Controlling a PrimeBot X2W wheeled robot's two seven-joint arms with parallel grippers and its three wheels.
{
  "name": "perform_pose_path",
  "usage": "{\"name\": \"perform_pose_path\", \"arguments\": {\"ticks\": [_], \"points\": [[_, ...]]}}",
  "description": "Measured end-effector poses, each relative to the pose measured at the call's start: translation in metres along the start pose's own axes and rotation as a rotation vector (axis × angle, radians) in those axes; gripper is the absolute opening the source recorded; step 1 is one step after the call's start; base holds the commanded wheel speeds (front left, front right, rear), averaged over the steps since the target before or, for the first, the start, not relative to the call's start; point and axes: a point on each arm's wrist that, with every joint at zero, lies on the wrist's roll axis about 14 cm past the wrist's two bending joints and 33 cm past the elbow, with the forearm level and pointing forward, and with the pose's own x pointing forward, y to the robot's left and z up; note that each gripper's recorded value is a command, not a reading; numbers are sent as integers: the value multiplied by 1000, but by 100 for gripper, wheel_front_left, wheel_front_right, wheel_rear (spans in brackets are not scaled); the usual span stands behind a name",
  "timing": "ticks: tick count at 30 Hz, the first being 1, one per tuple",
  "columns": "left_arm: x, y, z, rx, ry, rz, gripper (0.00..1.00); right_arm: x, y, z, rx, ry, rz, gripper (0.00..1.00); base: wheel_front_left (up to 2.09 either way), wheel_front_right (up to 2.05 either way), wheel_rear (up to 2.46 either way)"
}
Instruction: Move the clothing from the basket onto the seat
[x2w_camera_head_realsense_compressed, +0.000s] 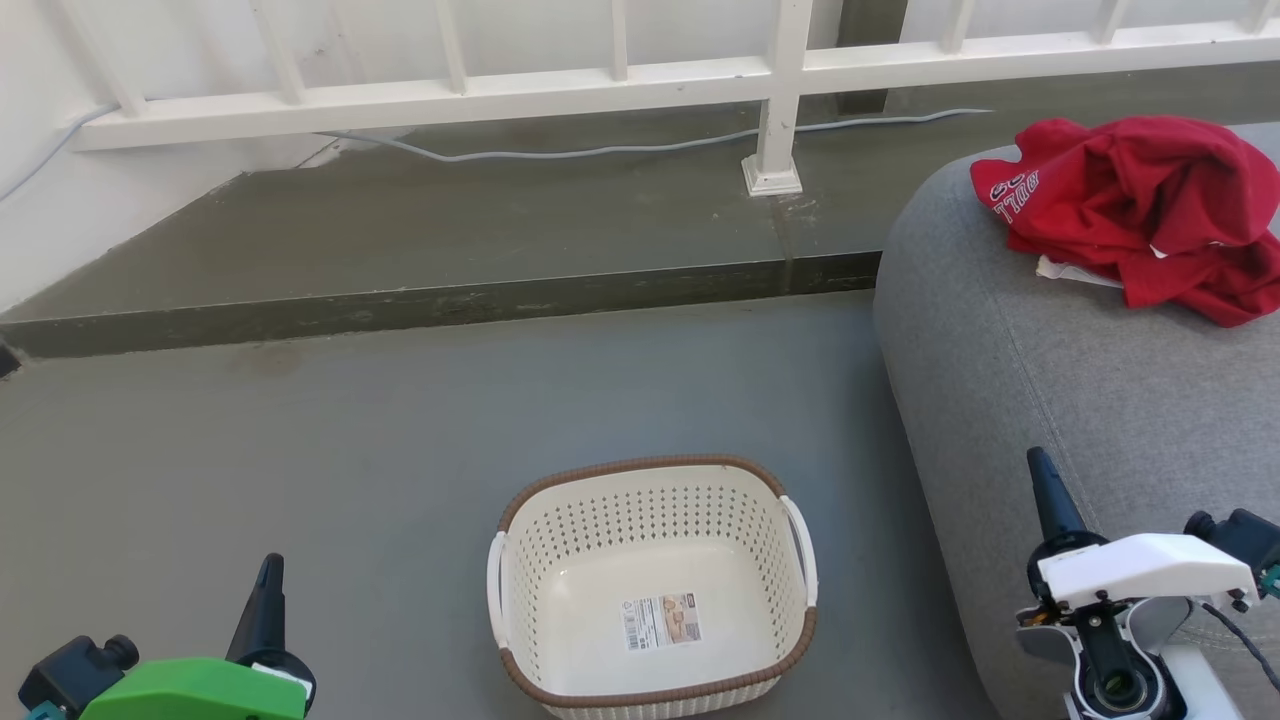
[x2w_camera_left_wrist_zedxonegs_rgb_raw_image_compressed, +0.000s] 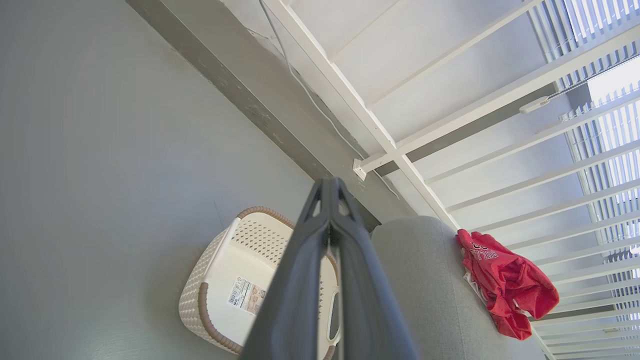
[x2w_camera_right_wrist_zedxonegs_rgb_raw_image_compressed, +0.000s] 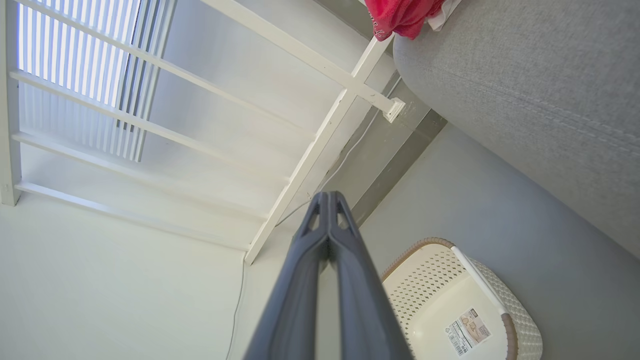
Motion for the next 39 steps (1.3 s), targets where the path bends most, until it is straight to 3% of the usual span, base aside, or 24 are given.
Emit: {"name": "perform_pose_path", "arguments": {"ticks": [39], "points": [[27, -8, 13, -526, 2, -63, 0, 10, 2, 35, 554, -47, 63, 0, 0, 0, 0]]}}
